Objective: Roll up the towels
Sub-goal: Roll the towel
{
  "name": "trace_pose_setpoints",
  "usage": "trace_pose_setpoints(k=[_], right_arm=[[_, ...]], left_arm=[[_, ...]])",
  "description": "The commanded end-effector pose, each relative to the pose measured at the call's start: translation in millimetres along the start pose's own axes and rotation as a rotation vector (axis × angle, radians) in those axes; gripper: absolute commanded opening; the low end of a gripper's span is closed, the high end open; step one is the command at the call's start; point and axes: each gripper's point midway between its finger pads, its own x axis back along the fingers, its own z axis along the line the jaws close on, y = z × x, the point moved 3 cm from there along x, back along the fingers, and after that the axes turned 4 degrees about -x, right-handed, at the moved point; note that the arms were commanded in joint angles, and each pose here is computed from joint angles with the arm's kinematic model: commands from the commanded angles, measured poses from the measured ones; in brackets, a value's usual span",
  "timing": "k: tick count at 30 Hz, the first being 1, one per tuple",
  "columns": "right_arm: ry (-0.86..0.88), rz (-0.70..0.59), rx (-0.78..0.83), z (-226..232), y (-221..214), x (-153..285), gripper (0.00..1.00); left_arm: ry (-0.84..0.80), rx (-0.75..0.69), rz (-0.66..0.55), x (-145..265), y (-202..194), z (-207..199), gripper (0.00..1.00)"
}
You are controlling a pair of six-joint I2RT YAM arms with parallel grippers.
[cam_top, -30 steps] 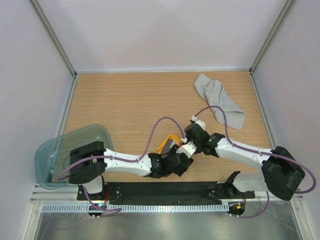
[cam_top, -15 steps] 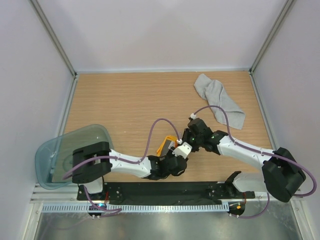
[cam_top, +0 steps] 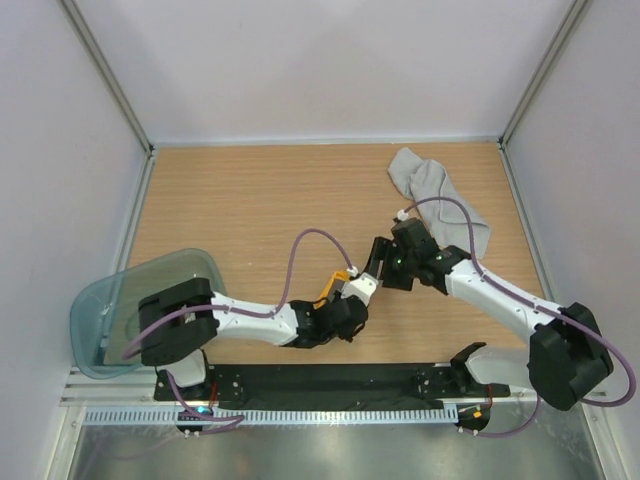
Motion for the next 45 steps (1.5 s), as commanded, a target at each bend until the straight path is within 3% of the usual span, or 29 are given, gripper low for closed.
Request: trace_pose_setpoints(k=[1,7,17,25,29,45], right_arm=[[0.011,-0.153,0.038,16.3,46.2,34.6,0.74],[0.000,-0.238,0.056,20.3,64.0,60.0,0.79],[0.079,-0.183,0.026,11.8,36.7,49.9,0.80],[0.269,-0.122,-0.054,10.1,3.3,25.8,0.80],[0.350,-0.138,-0.089,14.1,1.3,13.4,0.80],[0.390,-0.098,-0.141,5.0,-8.2,-27.8,0.79]], left_arm=[[-0.146,0.096,0.079,8.2,-4.2,-9.2,0.12],[-0.345,0.349,0.083,16.4,25.6,-3.2,0.10],[-0.657,0.745,0.118,22.6,49.6,16.2,0.06],[-0.594,0.879,0.166,15.3,42.3,39.4,0.00],[-0.530,0.947,0.212,6.6,19.4,54.7,0.00],[-0.437,1.065,0.295,-13.5,-33.2,73.3,0.00]])
